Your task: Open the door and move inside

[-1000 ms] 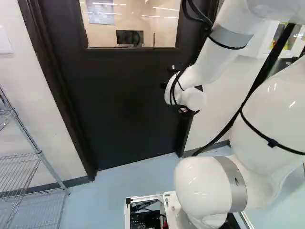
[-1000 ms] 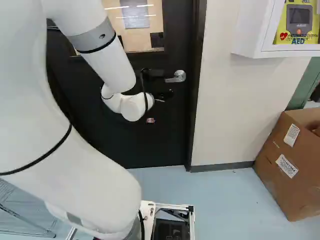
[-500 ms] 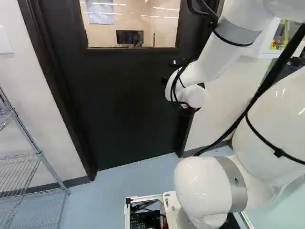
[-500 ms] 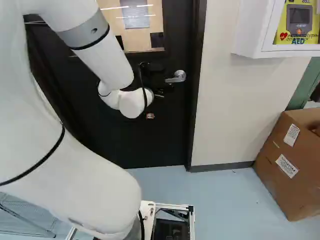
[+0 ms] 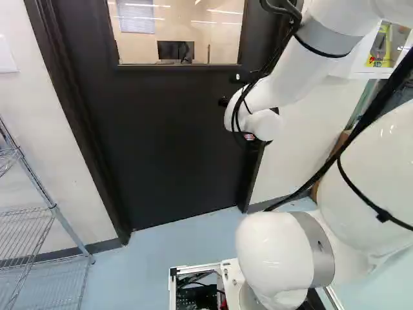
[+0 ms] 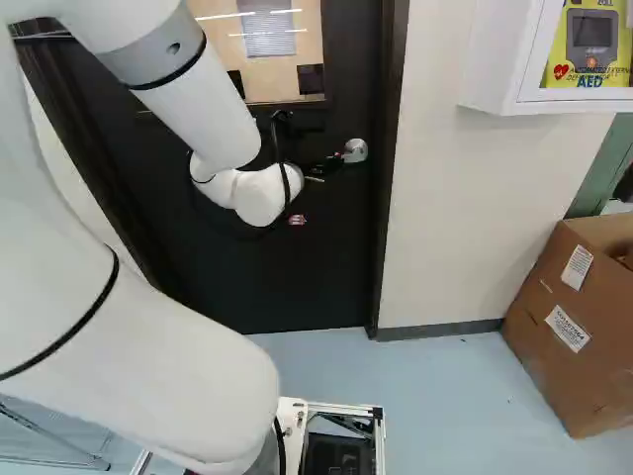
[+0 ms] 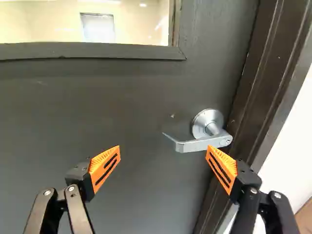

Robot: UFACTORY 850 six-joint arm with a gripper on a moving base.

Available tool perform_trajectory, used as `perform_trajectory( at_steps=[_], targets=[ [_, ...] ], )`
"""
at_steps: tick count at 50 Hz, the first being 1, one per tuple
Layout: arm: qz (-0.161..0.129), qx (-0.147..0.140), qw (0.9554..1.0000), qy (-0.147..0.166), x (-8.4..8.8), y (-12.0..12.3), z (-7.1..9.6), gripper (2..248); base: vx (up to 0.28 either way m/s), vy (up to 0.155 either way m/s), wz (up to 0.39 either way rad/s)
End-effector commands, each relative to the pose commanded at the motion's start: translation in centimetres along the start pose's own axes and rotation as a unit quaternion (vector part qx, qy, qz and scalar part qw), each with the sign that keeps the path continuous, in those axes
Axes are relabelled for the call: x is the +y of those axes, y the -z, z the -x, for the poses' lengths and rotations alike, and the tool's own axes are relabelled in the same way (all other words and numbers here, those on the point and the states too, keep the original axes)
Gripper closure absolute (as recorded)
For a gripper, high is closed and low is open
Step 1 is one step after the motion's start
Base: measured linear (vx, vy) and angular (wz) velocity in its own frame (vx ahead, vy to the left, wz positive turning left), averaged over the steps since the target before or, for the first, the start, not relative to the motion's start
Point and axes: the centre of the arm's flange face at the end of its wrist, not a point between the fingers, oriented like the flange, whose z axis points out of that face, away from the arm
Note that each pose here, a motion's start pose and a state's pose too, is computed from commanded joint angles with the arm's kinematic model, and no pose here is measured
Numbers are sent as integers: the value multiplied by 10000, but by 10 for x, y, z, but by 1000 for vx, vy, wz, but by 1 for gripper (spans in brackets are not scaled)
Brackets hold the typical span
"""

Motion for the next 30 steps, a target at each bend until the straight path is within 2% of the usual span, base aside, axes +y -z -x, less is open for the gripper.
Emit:
perform_trajectory(
  at_steps=[13,30],
  targets=[
    [8,55,10000,0,1,-12,-8,3,0,0,0],
    [50,34,10000,-3,4,-41,-11,3,0,0,0]
  ],
)
